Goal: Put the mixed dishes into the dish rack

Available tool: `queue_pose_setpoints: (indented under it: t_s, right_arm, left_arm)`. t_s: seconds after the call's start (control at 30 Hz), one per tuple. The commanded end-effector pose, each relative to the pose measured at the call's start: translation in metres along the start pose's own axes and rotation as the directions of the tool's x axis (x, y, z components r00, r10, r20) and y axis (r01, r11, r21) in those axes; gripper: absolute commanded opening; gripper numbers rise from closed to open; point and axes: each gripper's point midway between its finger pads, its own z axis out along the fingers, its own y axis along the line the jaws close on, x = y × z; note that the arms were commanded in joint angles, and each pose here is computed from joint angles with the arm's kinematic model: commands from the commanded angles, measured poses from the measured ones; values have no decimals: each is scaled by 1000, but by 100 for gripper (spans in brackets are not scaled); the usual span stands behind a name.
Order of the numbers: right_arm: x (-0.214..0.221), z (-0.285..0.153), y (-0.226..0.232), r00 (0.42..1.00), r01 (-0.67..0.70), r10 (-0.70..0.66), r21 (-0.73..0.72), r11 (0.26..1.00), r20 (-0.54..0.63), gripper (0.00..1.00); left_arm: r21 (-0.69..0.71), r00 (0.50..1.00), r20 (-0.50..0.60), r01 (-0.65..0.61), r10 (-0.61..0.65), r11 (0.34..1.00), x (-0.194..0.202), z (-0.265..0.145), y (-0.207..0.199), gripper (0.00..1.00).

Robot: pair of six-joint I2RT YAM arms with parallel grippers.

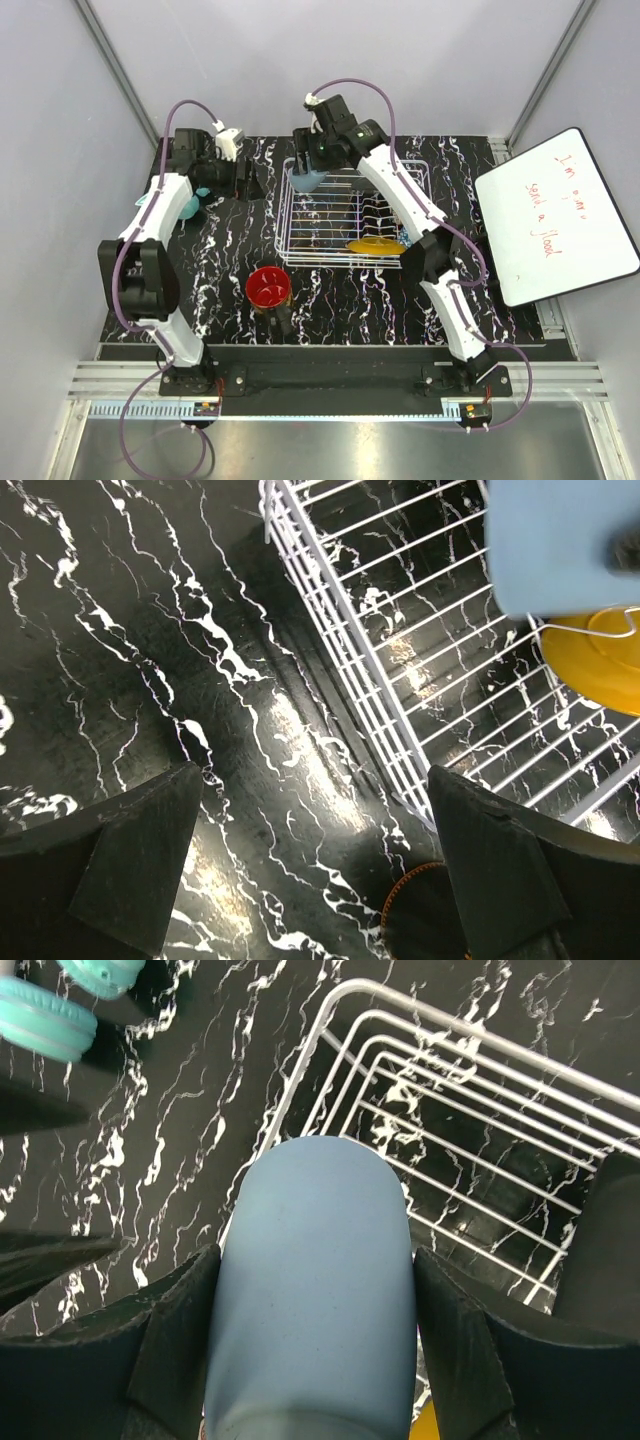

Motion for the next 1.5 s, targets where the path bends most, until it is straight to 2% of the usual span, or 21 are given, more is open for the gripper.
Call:
queue_pose_setpoints:
  t_s: [0.0,0.13,0.43,0.67,0.9,1.17,1.47]
  right_arm:
    - [-37,-30,-3,992,22,-25,24,999,124,0]
    - [-27,-18,-6,995,20,-24,37,999,93,0]
    - [14,37,-23,1000,27,-25,103,994,-17,0]
    - [20,45,-28,999,34,-30,124,992,-30,0]
    - [28,49,-32,998,39,-32,139,989,-55,0]
    - [42,61,-38,996,37,-23,151,988,-90,0]
    - [53,71,-47,992,10,10,153,988,-125,0]
  left_arm:
    - [34,1000,8,2,-2,999,3,22,14,99]
    - [21,1000,-18,-1,1,1000,11,36,26,99]
    - [91,994,-79,-68,75,994,45,59,2,99]
    - [113,984,-119,-122,135,986,66,69,-6,99]
    - [184,976,-133,-147,173,972,86,66,-25,99]
    - [335,951,-148,-211,272,918,109,53,-64,99]
    - [387,940,-166,-216,298,896,109,44,-75,99]
